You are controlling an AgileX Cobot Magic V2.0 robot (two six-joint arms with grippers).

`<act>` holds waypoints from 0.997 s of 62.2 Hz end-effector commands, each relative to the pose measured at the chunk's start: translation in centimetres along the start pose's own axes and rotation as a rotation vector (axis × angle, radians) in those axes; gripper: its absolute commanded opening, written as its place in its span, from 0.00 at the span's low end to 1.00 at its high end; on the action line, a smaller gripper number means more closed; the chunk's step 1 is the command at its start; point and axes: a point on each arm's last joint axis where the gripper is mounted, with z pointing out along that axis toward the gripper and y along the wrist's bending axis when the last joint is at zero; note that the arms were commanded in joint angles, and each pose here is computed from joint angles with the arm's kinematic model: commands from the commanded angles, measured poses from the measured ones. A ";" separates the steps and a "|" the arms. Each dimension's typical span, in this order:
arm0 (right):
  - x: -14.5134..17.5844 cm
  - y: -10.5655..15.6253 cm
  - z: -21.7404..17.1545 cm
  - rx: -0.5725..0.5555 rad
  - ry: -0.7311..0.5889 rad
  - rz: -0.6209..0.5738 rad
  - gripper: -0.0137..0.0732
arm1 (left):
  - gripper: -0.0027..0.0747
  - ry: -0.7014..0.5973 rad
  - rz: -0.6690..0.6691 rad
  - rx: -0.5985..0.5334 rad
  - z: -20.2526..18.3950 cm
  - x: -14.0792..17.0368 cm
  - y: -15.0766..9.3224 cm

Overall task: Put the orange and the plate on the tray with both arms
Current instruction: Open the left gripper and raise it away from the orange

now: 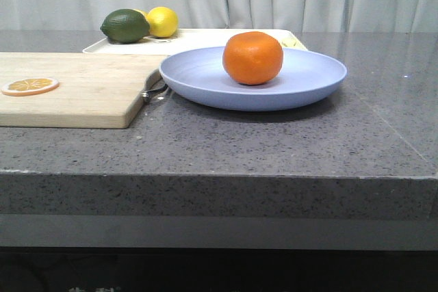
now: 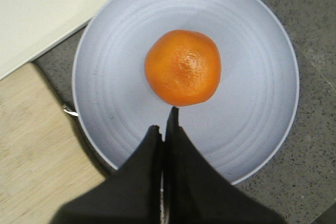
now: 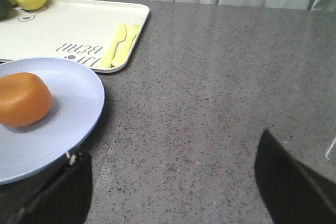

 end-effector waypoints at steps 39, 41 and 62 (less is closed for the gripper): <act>-1.6 -0.1 -0.2 0.017 -0.102 -0.007 0.89 | 0.01 -0.253 -0.502 -0.435 -13.4 17.9 12.0; -1.6 -0.1 -0.2 0.017 -0.102 -0.007 0.89 | 0.01 -0.298 -0.511 -0.449 -13.7 18.9 11.5; -1.3 0.2 1.3 -0.011 -0.054 -0.013 0.89 | 0.01 -0.636 -0.466 -0.505 -14.9 27.5 5.4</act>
